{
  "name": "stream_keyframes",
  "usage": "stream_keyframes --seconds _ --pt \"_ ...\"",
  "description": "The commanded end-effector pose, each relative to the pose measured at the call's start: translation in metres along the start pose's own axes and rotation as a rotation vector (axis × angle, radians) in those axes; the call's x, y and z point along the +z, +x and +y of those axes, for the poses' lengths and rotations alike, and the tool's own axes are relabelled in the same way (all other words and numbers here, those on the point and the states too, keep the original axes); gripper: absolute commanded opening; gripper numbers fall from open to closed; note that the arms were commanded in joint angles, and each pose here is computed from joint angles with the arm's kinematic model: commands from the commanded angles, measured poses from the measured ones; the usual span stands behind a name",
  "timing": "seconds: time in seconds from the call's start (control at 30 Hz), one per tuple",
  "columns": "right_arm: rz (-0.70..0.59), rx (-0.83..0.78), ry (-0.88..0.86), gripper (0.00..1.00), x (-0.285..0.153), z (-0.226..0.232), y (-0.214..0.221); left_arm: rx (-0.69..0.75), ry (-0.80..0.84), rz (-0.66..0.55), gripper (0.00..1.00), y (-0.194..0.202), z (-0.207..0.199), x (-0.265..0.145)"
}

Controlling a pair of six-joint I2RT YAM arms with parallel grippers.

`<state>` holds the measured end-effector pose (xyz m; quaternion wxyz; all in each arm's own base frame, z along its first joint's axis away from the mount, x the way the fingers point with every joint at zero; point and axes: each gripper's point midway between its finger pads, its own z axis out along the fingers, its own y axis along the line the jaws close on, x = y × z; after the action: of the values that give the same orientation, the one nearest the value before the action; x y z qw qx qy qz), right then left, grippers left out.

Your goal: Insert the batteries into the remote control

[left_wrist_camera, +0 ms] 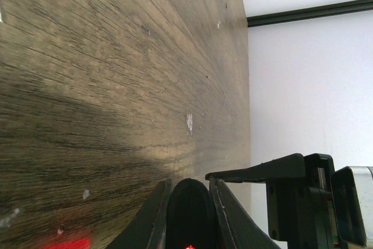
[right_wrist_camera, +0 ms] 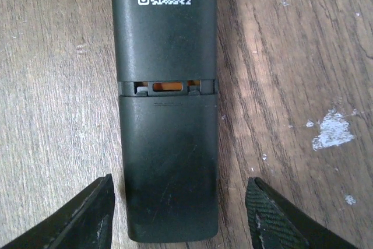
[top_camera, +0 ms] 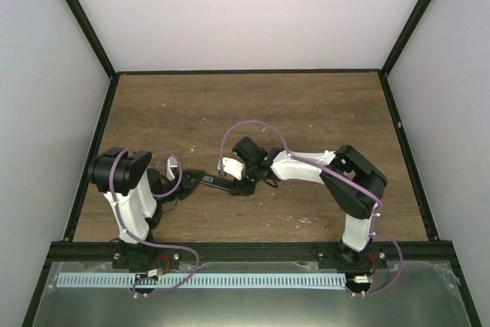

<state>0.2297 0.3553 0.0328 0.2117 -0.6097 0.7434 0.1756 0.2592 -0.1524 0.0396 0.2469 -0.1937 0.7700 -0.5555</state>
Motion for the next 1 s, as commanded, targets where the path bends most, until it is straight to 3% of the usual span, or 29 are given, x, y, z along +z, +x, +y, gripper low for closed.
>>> stream_keyframes --seconds 0.0,0.37,0.97 --pt "-0.055 -0.032 0.021 0.55 -0.01 -0.003 -0.019 0.1 0.012 -0.052 0.0 -0.006 -0.005 -0.004" --pt "-0.212 0.029 0.049 0.58 -0.05 -0.017 -0.046 0.104 0.011 -0.055 0.0 -0.006 -0.006 -0.005" --pt "-0.105 0.086 0.038 0.53 -0.012 -0.034 -0.032 0.102 0.012 -0.052 0.0 -0.006 -0.005 -0.004"
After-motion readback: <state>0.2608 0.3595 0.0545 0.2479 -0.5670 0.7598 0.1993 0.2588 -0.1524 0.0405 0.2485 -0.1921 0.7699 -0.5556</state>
